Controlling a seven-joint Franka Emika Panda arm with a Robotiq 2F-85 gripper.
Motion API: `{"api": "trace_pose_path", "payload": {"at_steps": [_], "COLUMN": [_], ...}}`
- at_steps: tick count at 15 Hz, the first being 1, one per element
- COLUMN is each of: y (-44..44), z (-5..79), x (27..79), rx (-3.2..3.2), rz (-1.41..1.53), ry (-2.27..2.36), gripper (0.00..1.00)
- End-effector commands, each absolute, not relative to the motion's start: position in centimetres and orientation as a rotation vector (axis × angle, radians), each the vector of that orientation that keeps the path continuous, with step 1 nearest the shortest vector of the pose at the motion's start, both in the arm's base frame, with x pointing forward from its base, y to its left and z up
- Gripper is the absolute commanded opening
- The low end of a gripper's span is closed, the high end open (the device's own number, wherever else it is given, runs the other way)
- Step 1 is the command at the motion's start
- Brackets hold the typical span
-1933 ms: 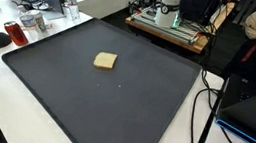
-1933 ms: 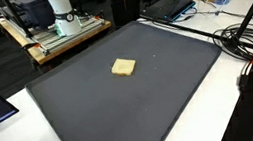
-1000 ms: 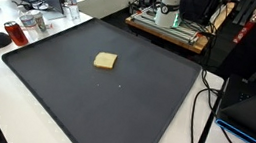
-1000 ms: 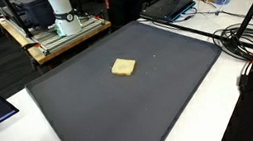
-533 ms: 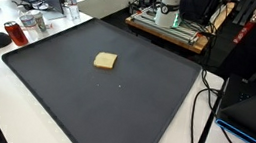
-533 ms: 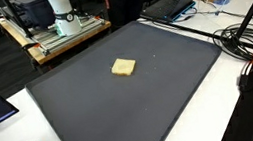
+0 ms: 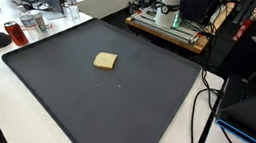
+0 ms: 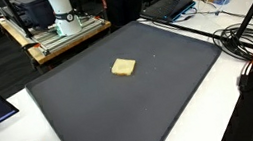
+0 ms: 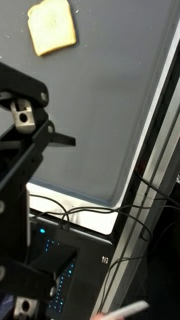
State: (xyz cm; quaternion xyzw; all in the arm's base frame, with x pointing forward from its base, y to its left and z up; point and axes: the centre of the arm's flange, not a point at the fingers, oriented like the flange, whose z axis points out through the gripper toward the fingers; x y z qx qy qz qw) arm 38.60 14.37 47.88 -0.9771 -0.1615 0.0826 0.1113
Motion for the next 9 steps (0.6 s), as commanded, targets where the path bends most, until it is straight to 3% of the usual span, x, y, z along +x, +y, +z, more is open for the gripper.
{"api": "trace_pose_path", "payload": {"at_steps": [1, 9], "y": [15.1, 15.2], "z": [48.1, 50.4], "x": [38.2, 38.8], "rx": [-2.868, -2.842], "rz": [0.236, 0.135], "ry": [-0.502, -0.590], "gripper": [1.00, 1.00]}}
